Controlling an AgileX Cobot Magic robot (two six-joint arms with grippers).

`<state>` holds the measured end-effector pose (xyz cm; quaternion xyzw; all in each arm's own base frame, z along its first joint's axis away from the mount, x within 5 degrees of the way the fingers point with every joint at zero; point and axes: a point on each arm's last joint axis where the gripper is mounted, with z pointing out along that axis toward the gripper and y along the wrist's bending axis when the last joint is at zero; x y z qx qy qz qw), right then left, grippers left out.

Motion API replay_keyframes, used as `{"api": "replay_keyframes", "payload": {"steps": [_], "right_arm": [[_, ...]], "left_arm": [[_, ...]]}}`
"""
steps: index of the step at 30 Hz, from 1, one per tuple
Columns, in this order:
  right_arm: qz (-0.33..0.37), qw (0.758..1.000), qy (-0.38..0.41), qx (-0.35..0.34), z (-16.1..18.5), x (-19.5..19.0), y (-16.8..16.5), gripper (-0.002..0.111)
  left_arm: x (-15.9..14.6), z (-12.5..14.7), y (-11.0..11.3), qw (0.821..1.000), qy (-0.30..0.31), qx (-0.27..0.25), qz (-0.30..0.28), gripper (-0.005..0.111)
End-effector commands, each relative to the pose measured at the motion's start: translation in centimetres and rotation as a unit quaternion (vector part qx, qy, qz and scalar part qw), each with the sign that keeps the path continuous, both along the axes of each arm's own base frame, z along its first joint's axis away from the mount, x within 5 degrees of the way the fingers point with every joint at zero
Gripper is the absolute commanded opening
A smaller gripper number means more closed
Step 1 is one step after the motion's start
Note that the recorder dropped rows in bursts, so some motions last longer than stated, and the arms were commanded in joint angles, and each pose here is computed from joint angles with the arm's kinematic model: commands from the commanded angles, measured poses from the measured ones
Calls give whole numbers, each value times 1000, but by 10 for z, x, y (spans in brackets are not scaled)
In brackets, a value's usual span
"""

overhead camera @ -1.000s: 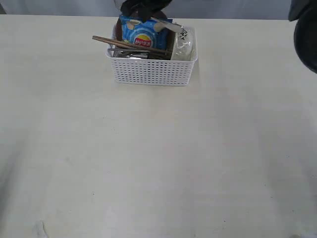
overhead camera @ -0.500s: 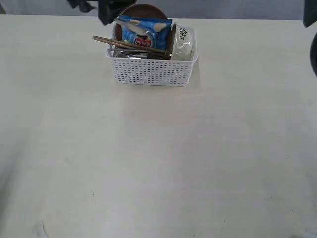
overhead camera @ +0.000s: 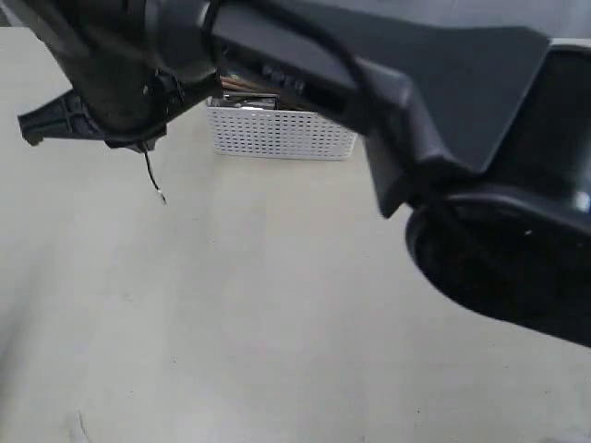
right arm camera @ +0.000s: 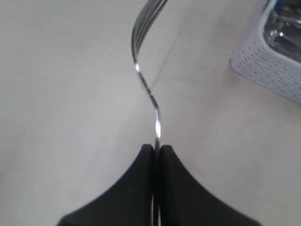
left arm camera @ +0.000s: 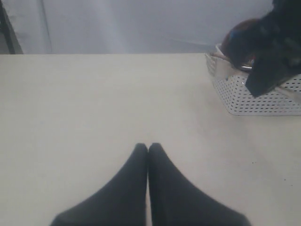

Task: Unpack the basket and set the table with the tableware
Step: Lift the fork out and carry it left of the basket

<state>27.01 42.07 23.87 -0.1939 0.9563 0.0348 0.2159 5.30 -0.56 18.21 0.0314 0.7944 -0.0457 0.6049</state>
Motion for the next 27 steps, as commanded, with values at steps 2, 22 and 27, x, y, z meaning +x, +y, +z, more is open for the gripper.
{"api": "replay_keyframes", "payload": {"steps": [2, 22, 27], "right_arm": [[-75, 997, 4, -27, -47, 4, 8, 0], [-122, 987, -57, -83, -109, 1, 19, 0], [-125, 987, -52, -85, -114, 2, 18, 0]], "left_arm": [[0, 0, 0, 1000, -5, 2, 2, 0], [0, 0, 0, 1000, -5, 2, 2, 0], [0, 0, 0, 1000, -5, 2, 2, 0]]}}
